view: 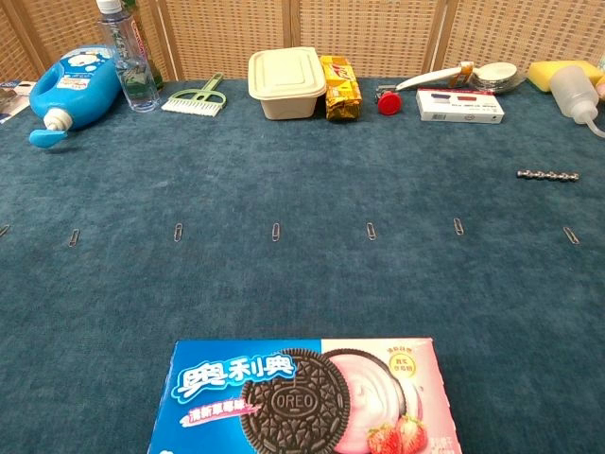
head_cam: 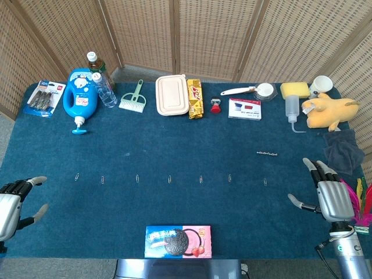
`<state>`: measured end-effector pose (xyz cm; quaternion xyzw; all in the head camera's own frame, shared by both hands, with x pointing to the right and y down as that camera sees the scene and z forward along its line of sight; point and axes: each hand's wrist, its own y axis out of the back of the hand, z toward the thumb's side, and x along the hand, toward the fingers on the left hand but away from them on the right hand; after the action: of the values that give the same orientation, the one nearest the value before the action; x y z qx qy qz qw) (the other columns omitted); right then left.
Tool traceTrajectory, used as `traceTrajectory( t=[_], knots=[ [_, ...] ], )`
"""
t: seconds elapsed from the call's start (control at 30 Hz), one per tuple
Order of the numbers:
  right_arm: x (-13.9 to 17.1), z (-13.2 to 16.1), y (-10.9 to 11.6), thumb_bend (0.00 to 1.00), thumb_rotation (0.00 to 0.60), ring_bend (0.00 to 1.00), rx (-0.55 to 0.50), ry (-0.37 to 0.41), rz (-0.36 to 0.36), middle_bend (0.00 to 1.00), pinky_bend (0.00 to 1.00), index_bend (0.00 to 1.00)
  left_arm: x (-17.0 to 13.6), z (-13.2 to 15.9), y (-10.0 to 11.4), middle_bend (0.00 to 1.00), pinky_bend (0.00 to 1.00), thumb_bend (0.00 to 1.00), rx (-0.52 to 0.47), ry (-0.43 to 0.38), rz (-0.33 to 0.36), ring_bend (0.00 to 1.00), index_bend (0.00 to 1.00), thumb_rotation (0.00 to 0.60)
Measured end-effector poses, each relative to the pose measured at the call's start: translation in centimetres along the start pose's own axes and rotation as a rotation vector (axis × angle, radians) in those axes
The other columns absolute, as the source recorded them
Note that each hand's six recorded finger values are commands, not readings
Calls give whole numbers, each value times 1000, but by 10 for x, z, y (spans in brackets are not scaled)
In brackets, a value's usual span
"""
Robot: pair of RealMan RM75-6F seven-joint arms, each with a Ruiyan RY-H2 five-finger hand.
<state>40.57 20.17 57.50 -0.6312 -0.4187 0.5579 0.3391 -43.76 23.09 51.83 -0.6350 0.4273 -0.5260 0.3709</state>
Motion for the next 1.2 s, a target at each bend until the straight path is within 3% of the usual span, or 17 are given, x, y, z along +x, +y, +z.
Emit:
traceTrajectory(
  t=[0.2,0.73,1.2],
  knots=[
    [0,0,0,248,316,105,-4,7,2,172,185,87,0,2,-3,371,357,417,-4,-5,-16,331,271,600],
    [0,0,-3,248,316,105,-21,21,19,172,185,80,4,2,9,371,357,417,0,-28,22,331,272,600],
    [-39,36,6,248,316,119,-19,139,30,175,185,57,38,17,9,371,357,418,15,-91,19,331,272,600]
  ],
)
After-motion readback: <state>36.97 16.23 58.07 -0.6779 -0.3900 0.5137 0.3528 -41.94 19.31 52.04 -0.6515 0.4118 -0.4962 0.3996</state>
